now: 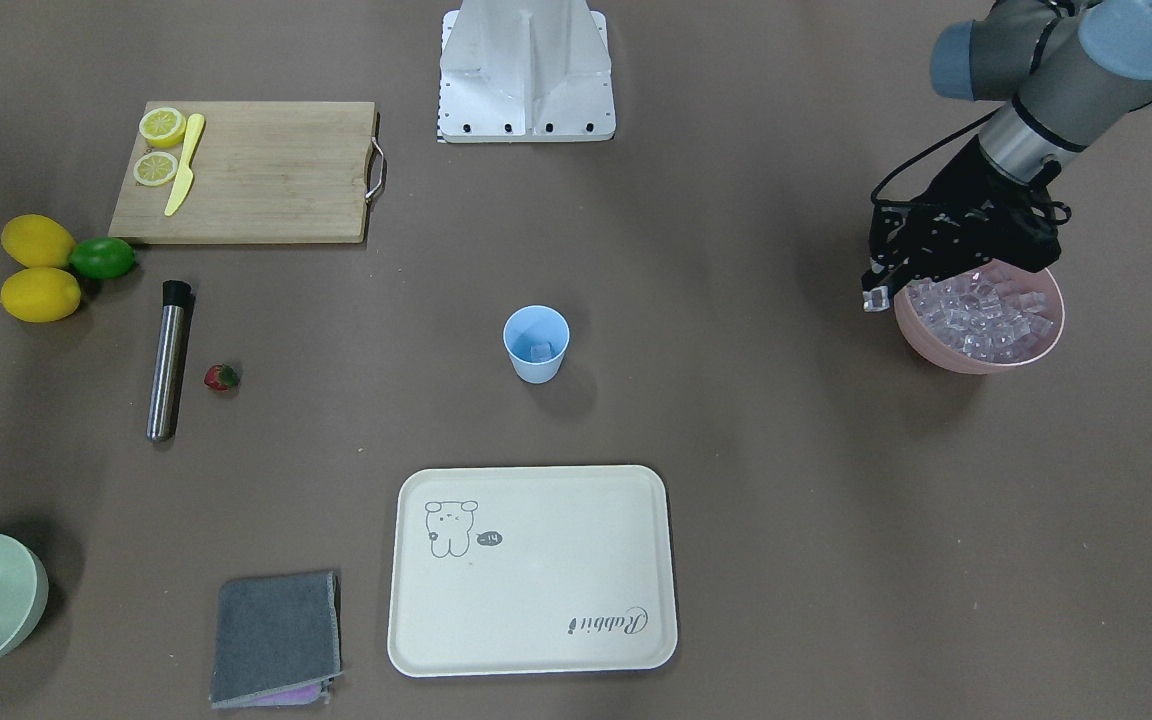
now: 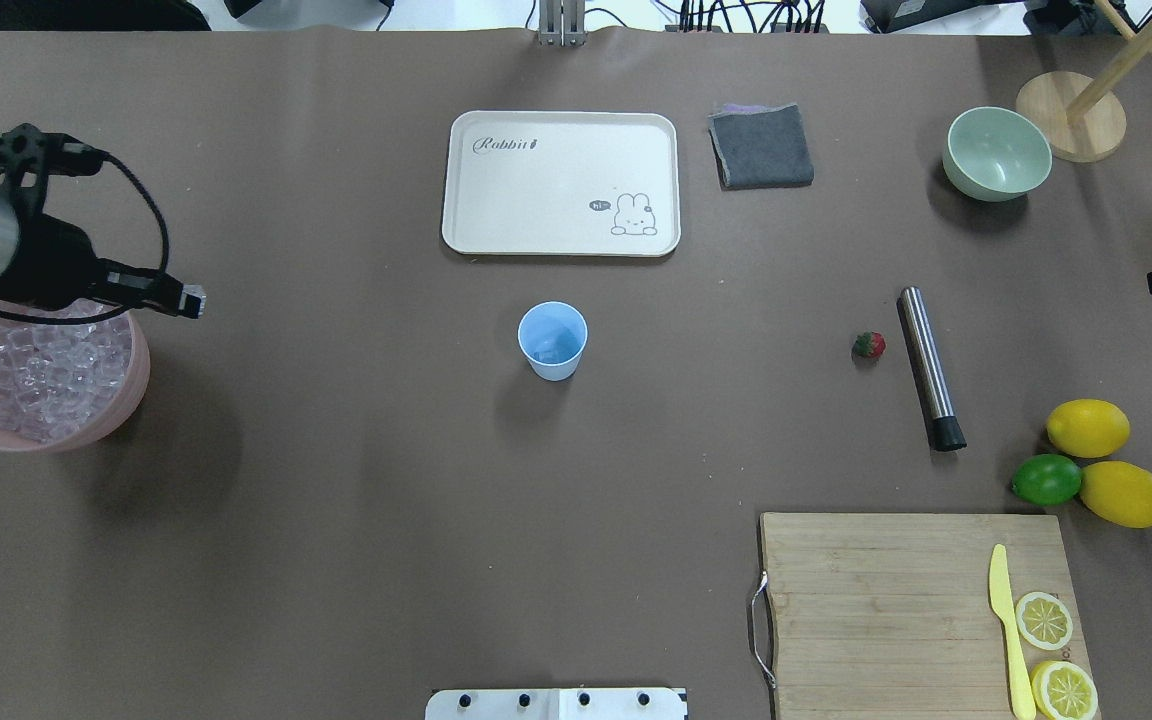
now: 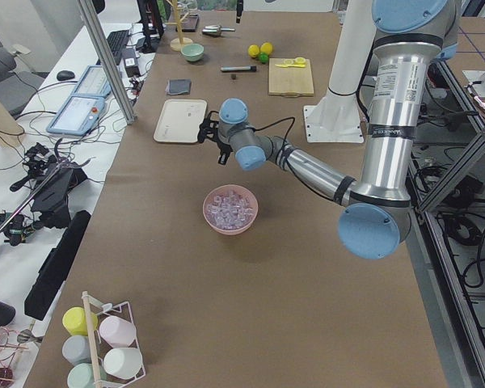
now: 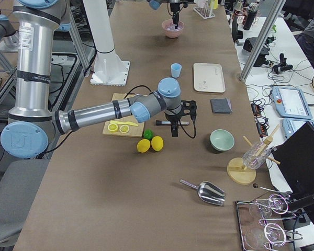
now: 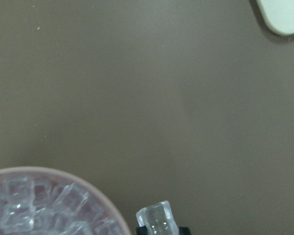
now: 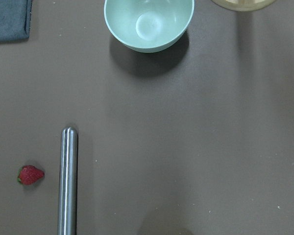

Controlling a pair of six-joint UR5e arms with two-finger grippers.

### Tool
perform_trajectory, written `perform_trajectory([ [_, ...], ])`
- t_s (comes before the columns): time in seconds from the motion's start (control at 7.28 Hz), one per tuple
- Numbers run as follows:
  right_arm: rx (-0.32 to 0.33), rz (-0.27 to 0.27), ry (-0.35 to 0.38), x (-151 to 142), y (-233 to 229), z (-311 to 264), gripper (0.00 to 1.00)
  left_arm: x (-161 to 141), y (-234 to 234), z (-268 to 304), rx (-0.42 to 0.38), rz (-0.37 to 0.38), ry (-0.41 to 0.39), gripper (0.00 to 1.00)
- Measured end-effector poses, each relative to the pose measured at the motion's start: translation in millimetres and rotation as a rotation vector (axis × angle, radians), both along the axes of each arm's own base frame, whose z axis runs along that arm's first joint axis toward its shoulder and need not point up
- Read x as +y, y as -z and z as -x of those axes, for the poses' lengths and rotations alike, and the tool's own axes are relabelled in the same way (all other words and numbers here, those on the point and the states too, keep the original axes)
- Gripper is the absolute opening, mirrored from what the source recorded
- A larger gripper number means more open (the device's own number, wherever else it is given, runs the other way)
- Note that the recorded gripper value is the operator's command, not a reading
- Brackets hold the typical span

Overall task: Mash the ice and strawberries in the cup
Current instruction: 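Lift the ice cube with the left gripper and carry it over the blue cup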

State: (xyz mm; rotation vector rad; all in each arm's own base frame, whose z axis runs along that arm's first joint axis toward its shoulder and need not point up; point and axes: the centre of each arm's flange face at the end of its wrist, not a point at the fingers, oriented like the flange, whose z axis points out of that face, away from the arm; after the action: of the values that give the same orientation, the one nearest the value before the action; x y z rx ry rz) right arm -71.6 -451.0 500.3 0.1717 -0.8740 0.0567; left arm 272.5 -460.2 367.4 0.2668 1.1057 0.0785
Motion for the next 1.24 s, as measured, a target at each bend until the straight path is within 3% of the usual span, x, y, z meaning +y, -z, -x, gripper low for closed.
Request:
perform_trajectory([
  [0.69, 0.002, -0.002, 0.000, -0.1, -0.2, -0.1, 1.00, 16.5, 130.6, -173.1, 0.151, 0.143, 0.139, 0.00],
  [1.24, 0.003, -0.006, -0.002, 0.0, 1.6, -0.7, 1.00, 20.6, 179.6, -229.7, 0.196, 0.166, 0.198, 0.00],
])
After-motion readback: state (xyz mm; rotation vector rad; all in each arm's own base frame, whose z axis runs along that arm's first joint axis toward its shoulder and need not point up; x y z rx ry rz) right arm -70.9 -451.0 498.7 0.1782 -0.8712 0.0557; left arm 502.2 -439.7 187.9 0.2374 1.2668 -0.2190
